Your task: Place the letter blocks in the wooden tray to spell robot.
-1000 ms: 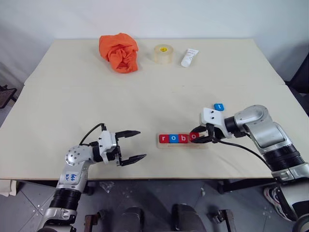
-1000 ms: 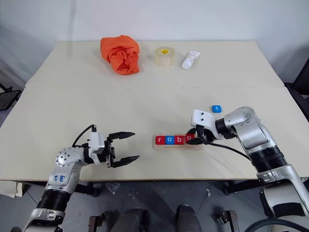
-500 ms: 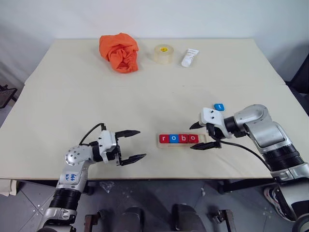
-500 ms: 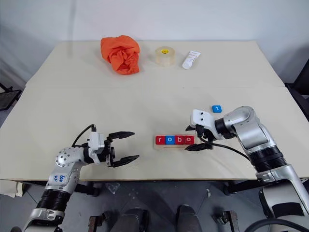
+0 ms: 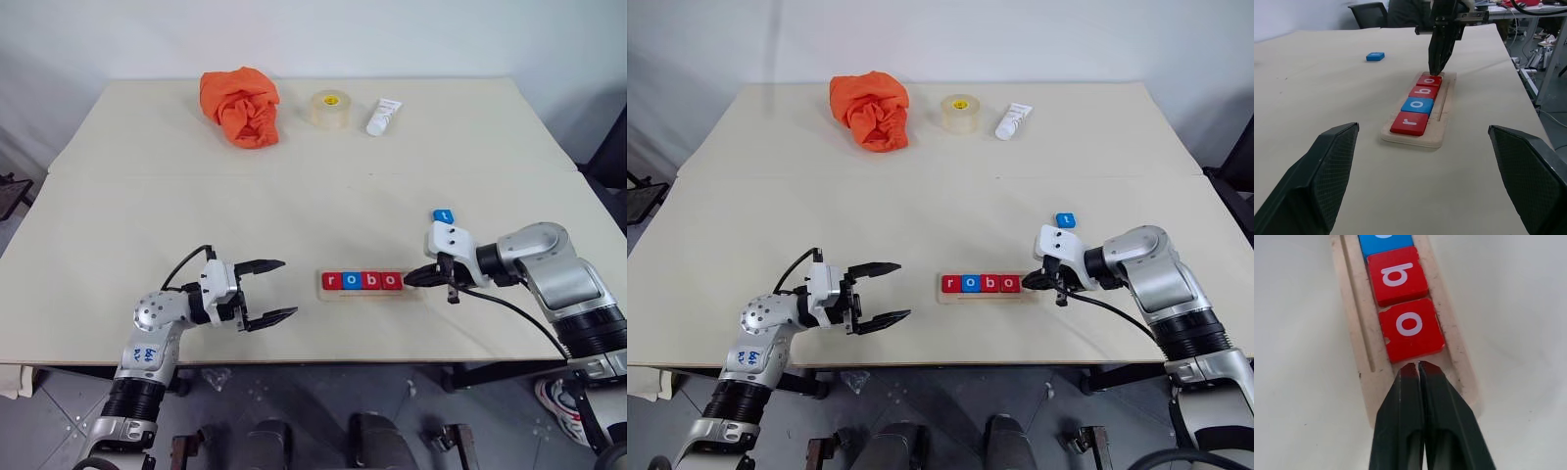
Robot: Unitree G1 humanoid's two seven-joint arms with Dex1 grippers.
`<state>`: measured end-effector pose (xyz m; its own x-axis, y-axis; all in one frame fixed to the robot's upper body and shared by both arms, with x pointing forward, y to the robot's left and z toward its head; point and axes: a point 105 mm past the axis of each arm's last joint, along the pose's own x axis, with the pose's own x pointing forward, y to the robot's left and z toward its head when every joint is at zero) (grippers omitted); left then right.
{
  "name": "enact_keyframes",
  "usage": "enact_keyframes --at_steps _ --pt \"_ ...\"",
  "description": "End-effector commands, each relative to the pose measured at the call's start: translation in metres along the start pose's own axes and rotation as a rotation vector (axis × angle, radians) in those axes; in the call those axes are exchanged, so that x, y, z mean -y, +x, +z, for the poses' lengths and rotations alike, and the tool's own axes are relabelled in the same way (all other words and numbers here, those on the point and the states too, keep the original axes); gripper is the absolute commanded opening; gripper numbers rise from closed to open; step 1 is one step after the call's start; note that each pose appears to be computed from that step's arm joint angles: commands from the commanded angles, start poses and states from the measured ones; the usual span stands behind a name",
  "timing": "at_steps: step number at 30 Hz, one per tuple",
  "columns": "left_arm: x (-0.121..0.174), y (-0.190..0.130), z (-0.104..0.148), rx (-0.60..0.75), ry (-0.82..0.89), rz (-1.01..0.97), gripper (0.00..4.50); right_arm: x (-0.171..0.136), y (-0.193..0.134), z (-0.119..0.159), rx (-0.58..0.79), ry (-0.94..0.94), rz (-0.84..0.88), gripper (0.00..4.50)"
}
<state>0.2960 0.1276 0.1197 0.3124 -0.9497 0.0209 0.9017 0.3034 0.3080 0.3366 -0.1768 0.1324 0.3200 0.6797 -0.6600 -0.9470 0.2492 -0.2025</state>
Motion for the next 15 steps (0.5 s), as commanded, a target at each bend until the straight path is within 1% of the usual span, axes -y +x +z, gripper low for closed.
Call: enact_keyframes --at_steps 1,7,13,14,15 --pt "-0.002 0.001 0.009 0.017 0.032 -0.006 4.50 0.002 0.002 0.009 0.035 -0.018 -0.011 0.02" --pt "-0.003 0.000 0.010 0.014 0.033 -0.003 4.50 0.002 0.001 0.013 0.046 -0.016 -0.020 0.02" --pt "-0.004 0.000 0.010 0.013 0.034 -0.004 4.50 0.012 -0.028 0.010 0.059 -0.004 -0.130 0.02" --pt "-0.004 0.000 0.009 0.013 0.034 -0.005 4.50 0.014 -0.034 0.007 0.057 0.007 -0.160 0.37" --pt "-0.004 0.000 0.009 0.012 0.034 -0.006 4.50 0.016 -0.038 0.006 0.057 0.014 -0.180 0.61"
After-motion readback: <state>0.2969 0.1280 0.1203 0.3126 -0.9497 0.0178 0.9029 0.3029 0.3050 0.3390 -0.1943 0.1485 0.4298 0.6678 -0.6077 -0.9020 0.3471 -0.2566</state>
